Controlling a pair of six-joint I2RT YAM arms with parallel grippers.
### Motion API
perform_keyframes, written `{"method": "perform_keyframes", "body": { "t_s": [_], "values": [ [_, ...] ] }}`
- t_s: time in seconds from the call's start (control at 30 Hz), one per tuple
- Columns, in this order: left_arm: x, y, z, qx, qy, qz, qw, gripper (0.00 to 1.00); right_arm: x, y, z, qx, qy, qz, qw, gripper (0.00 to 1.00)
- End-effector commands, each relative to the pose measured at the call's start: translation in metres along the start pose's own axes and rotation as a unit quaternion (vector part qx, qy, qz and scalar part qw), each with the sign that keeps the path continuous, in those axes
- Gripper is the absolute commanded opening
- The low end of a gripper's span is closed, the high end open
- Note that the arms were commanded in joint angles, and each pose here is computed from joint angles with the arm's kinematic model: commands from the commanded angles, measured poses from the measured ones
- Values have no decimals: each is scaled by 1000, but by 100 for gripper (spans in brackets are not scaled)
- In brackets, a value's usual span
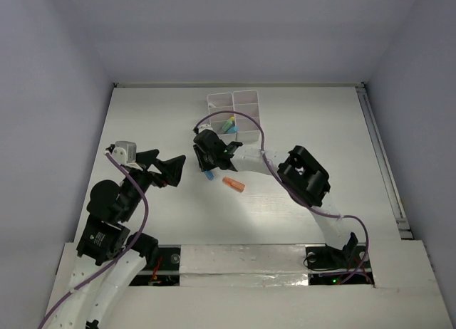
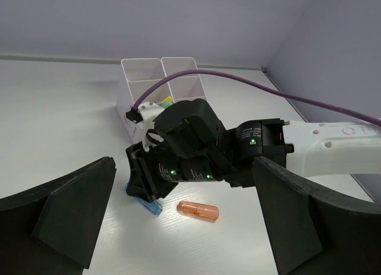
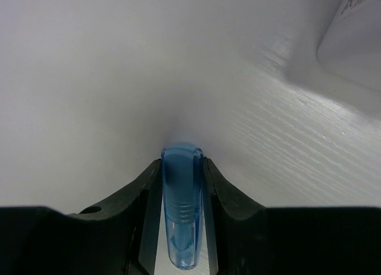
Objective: Sort the stationery into containers
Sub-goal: Pick up the stationery from the center of the board, then place the stationery in the storage box.
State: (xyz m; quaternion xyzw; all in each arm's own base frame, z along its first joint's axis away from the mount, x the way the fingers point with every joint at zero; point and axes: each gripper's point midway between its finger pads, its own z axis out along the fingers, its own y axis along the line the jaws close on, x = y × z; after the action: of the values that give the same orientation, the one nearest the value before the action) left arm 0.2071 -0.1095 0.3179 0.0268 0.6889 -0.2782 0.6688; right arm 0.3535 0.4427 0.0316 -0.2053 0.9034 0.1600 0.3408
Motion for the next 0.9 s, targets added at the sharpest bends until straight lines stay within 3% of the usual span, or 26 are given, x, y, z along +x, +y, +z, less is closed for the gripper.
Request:
{"method": "perform_keyframes", "body": {
  "t_s": [0.0, 0.17, 0.4, 0.87],
  "values": [
    [-11, -5, 0, 13, -23, 6, 1000, 99, 23, -18, -2, 45, 34, -25, 998, 14],
    [-8, -4, 2, 11, -19, 6, 1000, 99, -65, 8, -42, -43, -75, 28, 996, 9],
    [-9, -1, 3, 5, -19, 7, 1000, 99, -188, -15, -114, -116, -245, 76, 959, 5],
    [-4, -1, 5, 7, -10, 8, 1000, 99, -284, -183, -126, -11, -409, 122, 904, 3]
  ]
}}
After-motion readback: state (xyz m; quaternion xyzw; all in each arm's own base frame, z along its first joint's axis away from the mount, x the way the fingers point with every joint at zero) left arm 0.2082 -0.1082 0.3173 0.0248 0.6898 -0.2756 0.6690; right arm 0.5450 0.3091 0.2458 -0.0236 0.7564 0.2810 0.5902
